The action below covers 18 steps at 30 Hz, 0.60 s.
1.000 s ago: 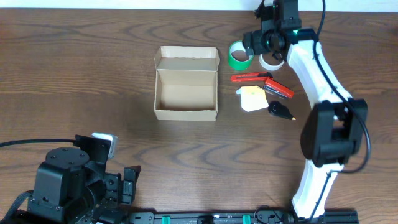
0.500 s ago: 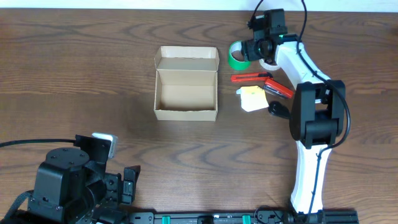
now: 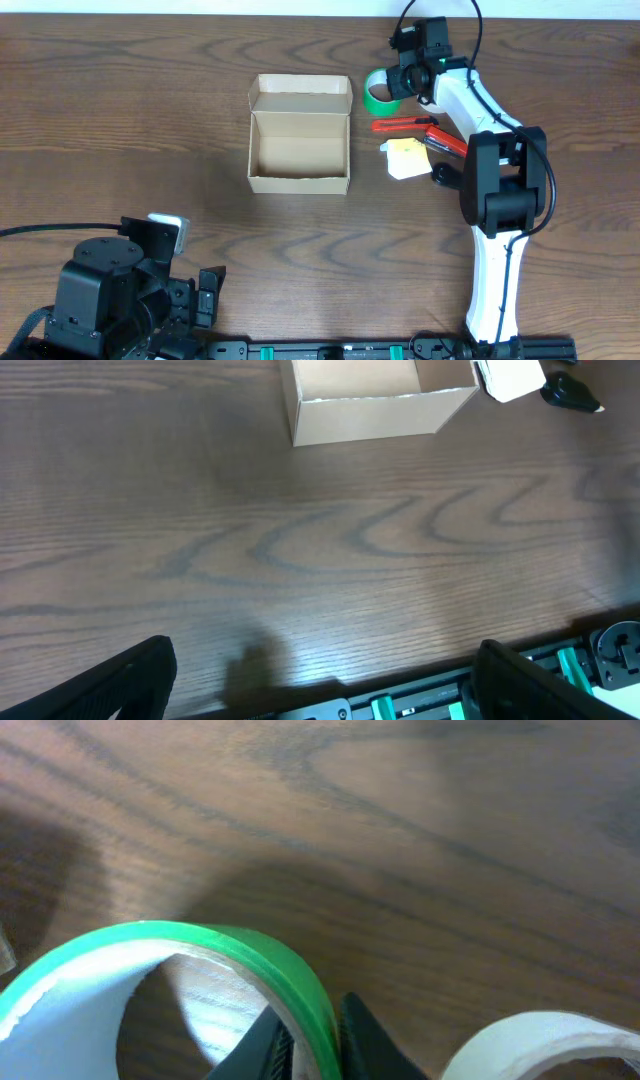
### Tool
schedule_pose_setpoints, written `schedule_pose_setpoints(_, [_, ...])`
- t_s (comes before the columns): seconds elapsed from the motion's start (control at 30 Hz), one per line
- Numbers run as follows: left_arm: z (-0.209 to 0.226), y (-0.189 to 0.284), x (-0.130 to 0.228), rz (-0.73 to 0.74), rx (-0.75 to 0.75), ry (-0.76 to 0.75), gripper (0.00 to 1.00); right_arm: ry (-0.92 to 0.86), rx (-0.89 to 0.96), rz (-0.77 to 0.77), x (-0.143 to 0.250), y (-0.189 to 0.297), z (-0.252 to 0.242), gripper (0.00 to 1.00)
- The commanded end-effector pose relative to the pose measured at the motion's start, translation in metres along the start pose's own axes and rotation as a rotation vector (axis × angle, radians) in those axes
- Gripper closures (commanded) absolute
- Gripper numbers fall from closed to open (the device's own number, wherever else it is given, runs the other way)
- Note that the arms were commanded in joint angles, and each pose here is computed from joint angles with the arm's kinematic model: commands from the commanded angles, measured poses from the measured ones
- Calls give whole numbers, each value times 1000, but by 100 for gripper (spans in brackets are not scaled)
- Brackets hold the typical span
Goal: Pack container
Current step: 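Reach the right gripper to the green tape roll and grasp it, then carry the green tape roll into the box and lower it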
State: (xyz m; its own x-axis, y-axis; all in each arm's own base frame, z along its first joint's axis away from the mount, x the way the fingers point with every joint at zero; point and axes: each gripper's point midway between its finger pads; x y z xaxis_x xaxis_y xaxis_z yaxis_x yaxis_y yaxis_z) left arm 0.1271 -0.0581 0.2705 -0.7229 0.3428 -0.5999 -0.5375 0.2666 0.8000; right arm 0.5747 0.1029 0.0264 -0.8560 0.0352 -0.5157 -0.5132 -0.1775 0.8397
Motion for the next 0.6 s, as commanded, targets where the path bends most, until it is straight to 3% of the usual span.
schedule_pose_setpoints(0.0, [-1,-1,1,7,5,4,5,-12,-17,-32,-21,16,12,94])
schedule_pose_setpoints(0.07, [-1,-1,1,7,5,4,5,-12,-17,-35,-30,31,15,99])
schedule_pose_setpoints(0.33, [-1,-1,1,7,5,4,5,6,-39,-123,-78,137,40,99])
schedule_pose_setpoints(0.57, [-1,-1,1,6,4,4,5,3,-99,-173,-76,224,85,99])
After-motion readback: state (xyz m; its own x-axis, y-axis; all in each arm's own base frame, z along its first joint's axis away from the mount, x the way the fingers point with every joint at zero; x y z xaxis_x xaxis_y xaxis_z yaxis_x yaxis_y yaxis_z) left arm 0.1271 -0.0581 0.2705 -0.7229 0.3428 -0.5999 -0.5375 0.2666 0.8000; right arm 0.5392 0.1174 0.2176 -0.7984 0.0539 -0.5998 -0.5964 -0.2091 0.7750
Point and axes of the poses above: each gripper's point midway between its finger pads, its own y axis back along the fingers, its own z axis along the line the jaws close on, x = y × z, and after that the axes turned 15 degrees about -y, right-handed
